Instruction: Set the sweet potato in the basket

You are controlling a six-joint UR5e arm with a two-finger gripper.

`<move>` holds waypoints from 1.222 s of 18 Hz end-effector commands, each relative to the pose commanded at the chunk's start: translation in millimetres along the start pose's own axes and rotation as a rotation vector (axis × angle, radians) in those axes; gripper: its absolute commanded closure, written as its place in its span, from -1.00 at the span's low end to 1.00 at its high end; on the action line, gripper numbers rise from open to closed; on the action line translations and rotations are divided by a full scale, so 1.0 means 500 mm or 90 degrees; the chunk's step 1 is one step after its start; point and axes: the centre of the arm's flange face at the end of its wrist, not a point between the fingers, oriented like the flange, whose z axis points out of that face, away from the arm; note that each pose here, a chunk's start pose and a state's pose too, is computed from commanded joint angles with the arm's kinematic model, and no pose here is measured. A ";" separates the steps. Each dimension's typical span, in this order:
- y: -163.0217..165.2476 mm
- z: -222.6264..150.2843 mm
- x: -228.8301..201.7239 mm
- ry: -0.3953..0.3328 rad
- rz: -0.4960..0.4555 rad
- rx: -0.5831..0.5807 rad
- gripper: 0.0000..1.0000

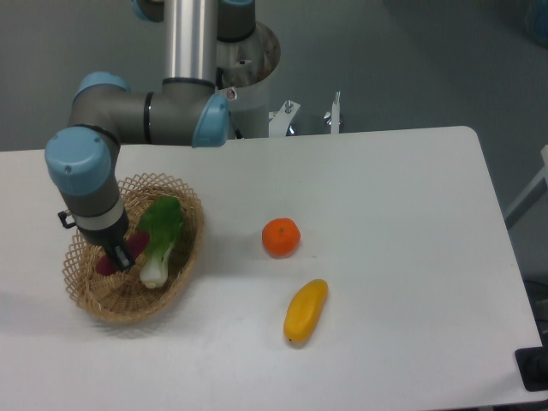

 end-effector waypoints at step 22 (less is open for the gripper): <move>0.291 -0.171 -0.286 -0.100 -0.231 0.028 -1.00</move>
